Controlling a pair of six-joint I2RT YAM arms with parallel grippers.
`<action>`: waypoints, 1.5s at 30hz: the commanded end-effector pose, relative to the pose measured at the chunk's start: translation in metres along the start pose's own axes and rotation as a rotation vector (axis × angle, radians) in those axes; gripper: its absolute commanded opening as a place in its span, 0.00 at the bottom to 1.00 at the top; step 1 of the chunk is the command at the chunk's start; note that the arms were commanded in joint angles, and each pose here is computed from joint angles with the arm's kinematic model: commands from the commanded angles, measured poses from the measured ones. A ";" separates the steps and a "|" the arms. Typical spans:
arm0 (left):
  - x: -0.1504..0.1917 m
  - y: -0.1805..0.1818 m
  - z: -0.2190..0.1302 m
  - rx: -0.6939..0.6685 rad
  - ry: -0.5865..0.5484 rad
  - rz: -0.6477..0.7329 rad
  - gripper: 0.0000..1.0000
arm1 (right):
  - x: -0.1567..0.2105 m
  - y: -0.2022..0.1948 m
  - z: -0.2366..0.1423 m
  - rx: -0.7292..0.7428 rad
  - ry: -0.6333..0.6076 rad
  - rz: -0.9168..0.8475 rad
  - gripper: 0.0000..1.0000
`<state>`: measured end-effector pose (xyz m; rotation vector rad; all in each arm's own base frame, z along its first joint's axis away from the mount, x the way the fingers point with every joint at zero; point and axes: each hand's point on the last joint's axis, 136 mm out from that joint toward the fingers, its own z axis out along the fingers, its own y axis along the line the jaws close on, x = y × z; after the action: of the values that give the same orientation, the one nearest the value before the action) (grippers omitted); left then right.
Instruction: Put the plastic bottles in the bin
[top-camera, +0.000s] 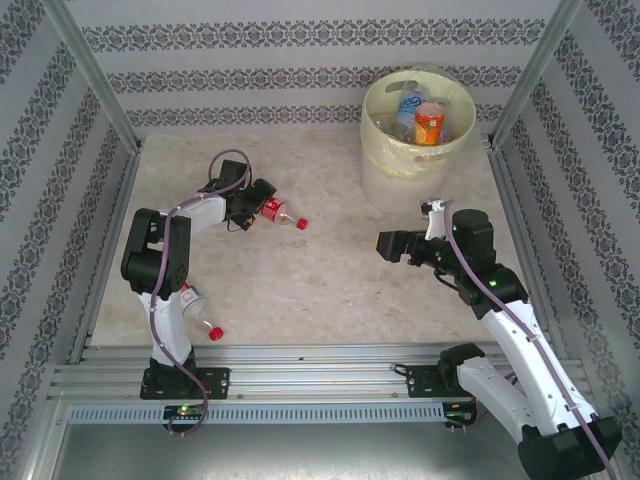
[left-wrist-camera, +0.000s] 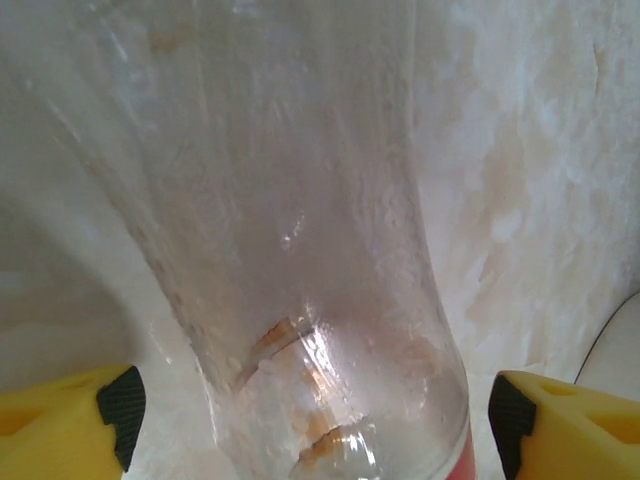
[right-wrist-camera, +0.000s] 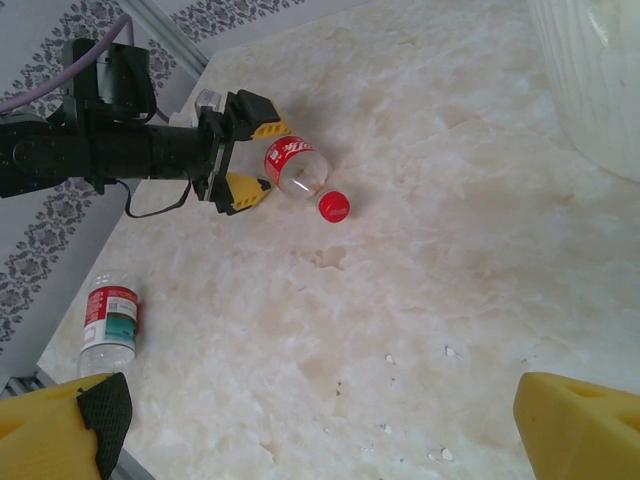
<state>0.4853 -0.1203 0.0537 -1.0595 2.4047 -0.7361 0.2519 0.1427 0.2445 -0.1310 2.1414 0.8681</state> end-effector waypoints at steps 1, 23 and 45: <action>-0.011 -0.009 0.002 0.037 -0.021 -0.009 0.86 | 0.003 -0.001 0.000 0.009 0.000 0.000 0.98; 0.039 -0.083 -0.047 0.473 0.199 0.331 0.62 | 0.022 0.037 0.024 -0.180 0.136 -0.025 0.98; 0.140 -0.164 -0.140 0.968 0.399 0.619 0.64 | -0.003 0.067 0.093 -0.209 0.175 0.068 0.98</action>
<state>0.4238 -0.2714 0.2092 0.0897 2.1236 -1.6387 0.2808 0.2436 0.2317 -0.2869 2.2441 1.1359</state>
